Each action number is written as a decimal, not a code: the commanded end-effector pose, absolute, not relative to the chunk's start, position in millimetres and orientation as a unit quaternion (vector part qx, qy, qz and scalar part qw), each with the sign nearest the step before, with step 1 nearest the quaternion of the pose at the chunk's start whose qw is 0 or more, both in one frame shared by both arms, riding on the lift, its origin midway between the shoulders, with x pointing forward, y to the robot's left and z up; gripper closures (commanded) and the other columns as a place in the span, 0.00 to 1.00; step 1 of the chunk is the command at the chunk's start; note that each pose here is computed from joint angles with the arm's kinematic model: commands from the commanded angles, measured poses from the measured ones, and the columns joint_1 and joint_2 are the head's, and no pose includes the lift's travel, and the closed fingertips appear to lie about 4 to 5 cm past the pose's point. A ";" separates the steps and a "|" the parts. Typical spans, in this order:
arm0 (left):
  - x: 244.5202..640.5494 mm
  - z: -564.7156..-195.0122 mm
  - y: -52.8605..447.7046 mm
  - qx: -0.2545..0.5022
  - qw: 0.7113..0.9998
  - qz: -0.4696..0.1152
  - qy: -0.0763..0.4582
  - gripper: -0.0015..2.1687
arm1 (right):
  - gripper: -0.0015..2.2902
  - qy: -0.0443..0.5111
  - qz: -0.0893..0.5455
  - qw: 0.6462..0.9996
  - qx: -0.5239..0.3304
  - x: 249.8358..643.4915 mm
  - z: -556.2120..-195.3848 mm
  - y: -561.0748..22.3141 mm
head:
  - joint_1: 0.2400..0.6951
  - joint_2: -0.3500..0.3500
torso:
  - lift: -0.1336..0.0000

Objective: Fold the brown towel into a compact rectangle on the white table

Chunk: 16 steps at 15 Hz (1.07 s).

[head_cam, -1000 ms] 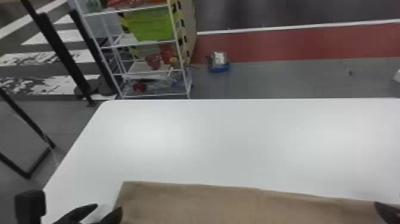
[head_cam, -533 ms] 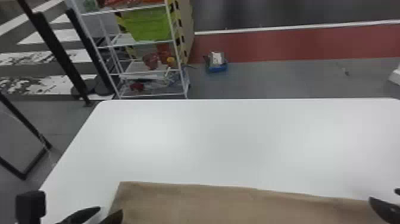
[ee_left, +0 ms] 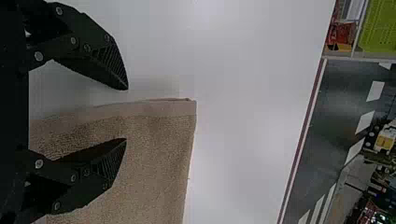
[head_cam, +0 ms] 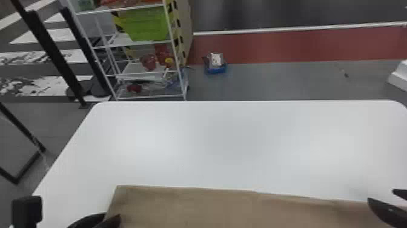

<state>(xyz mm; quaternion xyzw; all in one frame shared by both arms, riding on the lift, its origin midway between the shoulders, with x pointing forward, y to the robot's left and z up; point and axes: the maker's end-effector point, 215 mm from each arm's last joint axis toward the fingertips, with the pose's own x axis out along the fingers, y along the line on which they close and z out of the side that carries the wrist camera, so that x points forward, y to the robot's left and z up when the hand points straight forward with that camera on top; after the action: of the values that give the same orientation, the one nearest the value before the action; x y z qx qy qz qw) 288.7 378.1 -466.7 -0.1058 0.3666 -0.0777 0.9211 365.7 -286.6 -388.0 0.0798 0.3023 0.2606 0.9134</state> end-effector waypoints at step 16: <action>290.6 -414.9 391.5 -0.136 0.923 -0.056 0.356 0.63 | 0.08 0.302 0.262 0.913 0.085 362.6 -389.1 -286.6 | 1.00 0.71 | 0.07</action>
<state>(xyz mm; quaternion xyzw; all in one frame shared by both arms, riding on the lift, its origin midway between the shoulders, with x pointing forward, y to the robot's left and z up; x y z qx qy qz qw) 290.7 376.7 -420.2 -0.1280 0.3578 -0.0763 0.9218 362.3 -285.0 -389.8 0.0859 0.3035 0.2633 0.9117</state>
